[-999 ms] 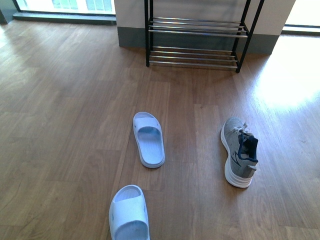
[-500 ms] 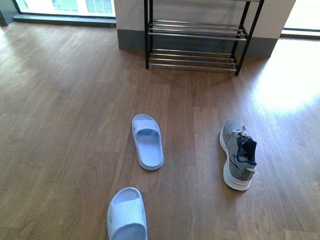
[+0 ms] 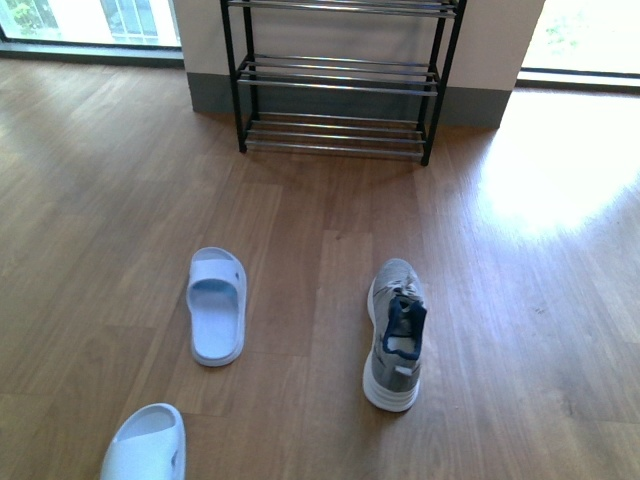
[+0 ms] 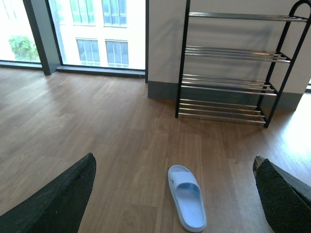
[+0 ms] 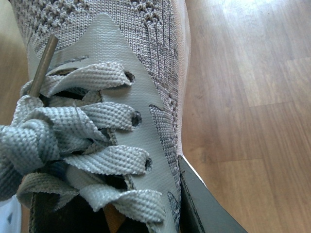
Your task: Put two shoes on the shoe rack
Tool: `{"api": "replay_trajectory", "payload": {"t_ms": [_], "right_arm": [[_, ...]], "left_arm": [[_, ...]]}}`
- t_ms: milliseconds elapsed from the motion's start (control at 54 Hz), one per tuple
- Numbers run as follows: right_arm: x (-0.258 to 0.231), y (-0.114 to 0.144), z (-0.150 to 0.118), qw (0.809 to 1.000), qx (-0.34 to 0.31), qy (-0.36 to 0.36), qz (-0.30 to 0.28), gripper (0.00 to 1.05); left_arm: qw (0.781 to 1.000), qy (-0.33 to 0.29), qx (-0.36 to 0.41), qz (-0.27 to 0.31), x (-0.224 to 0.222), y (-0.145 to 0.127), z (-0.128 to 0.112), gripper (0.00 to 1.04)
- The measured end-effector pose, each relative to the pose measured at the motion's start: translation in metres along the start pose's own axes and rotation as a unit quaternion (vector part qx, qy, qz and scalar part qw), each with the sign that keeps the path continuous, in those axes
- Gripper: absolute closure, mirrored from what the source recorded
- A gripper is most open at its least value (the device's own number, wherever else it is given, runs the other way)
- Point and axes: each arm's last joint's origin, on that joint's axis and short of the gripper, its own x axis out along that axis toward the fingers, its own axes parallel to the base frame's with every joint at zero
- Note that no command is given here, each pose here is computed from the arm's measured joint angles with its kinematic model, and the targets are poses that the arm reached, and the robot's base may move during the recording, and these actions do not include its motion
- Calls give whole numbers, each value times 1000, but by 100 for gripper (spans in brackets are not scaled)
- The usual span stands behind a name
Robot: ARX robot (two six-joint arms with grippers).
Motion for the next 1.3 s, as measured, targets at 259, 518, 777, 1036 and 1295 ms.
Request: {"api": "replay_trajectory", "payload": {"t_ms": [259, 518, 777, 1036, 1295], "right_arm": [[0, 0, 0, 1000, 0, 0, 0, 103], [0, -1, 0, 1000, 0, 0, -4, 103], [0, -1, 0, 1000, 1, 0, -4, 103], [0, -1, 0, 1000, 1, 1, -3, 103], [0, -1, 0, 1000, 1, 1, -3, 103]], "left_arm": [[1000, 0, 0, 0, 0, 0, 0, 9], [1000, 0, 0, -2, 0, 0, 0, 9], [1000, 0, 1, -1, 0, 0, 0, 9], [1000, 0, 1, -1, 0, 0, 0, 9], [1000, 0, 1, -1, 0, 0, 0, 9]]}}
